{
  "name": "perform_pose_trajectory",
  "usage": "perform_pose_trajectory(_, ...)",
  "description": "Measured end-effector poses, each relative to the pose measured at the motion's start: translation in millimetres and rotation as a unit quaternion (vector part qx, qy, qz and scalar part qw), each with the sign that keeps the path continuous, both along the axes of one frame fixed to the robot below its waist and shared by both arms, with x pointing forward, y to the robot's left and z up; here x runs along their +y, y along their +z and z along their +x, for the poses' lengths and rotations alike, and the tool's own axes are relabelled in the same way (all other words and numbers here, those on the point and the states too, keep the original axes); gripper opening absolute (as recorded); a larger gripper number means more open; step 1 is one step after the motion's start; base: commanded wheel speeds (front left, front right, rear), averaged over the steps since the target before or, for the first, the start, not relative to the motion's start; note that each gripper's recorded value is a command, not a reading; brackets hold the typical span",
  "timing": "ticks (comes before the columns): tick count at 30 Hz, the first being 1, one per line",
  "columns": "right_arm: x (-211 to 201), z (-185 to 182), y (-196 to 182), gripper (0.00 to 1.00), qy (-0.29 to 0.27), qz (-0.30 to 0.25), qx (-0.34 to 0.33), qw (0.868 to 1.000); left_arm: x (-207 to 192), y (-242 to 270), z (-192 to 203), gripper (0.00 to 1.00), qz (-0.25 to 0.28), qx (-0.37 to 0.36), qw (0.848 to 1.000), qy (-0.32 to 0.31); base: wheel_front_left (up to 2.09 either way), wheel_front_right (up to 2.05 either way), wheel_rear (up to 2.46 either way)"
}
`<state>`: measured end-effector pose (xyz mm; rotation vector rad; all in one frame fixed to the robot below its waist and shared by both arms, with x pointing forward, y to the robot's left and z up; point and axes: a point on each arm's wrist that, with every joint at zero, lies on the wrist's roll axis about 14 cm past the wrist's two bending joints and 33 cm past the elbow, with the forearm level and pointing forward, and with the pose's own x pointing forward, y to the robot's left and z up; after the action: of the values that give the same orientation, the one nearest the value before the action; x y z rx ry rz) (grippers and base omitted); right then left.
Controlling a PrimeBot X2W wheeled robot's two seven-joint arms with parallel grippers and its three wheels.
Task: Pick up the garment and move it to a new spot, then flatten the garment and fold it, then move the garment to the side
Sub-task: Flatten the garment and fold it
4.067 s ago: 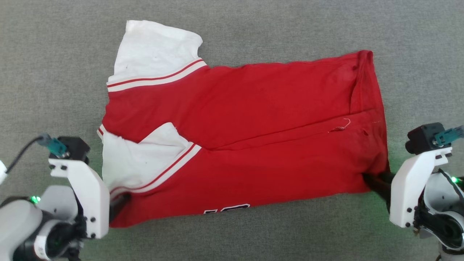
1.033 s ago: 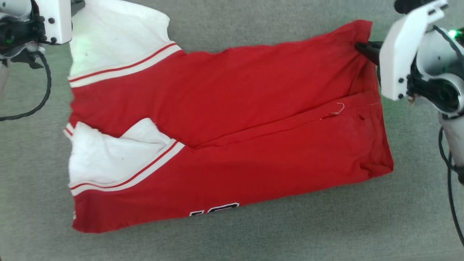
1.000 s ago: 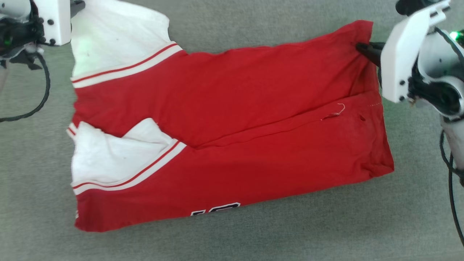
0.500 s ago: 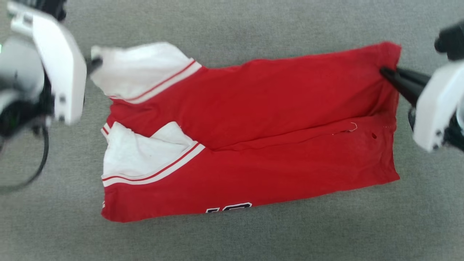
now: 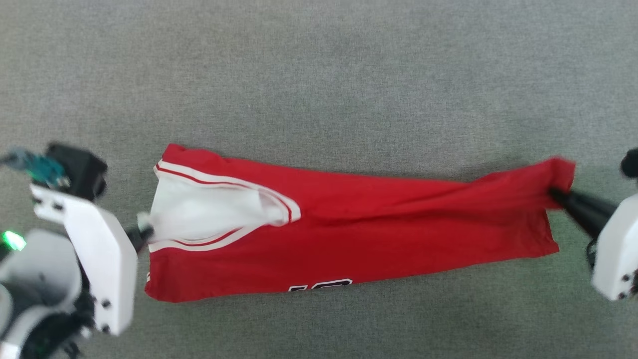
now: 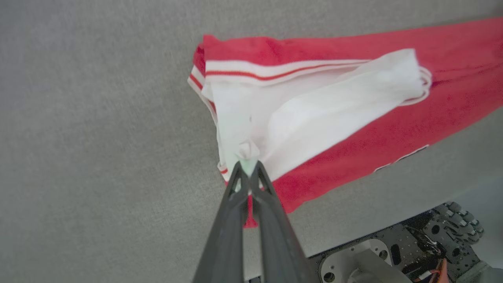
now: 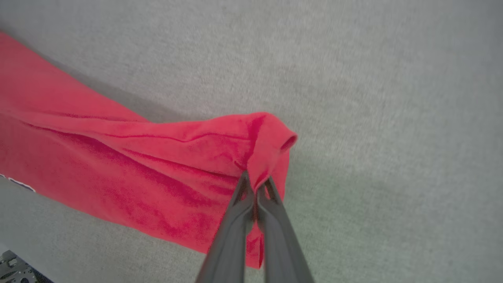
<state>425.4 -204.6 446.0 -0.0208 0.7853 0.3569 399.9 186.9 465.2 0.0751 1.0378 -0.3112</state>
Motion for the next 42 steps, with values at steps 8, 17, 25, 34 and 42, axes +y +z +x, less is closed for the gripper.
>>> perform_pose_trajectory(8, 17, -17, -48, 0.78, -0.008, 0.035, 0.068, 0.997, -2, -62, -31, 0.05, -0.030, 0.093, 0.995, 0.029, 0.00, 0.00, 0.00)
perform_pose_trajectory(17, 15, -15, -34, 1.00, -0.035, 0.070, 0.061, 0.995, 0, -49, 6, 1.00, -0.067, -0.020, 0.997, 0.044, 0.00, 0.00, 0.00)
perform_pose_trajectory(25, -1, -13, -27, 1.00, -0.060, 0.067, 0.073, 0.993, 2, -16, 31, 1.00, -0.090, -0.185, 0.978, 0.043, 0.00, 0.00, 0.00)
perform_pose_trajectory(34, 27, -7, -62, 1.00, -0.033, 0.095, 0.159, 0.982, 26, -1, 43, 1.00, -0.105, -0.329, 0.933, 0.101, 0.00, 0.00, 0.00)
perform_pose_trajectory(42, 49, -2, -83, 0.00, 0.013, 0.088, 0.213, 0.973, 46, -5, 37, 1.00, -0.100, -0.378, 0.908, 0.154, 0.00, 0.00, 0.00)
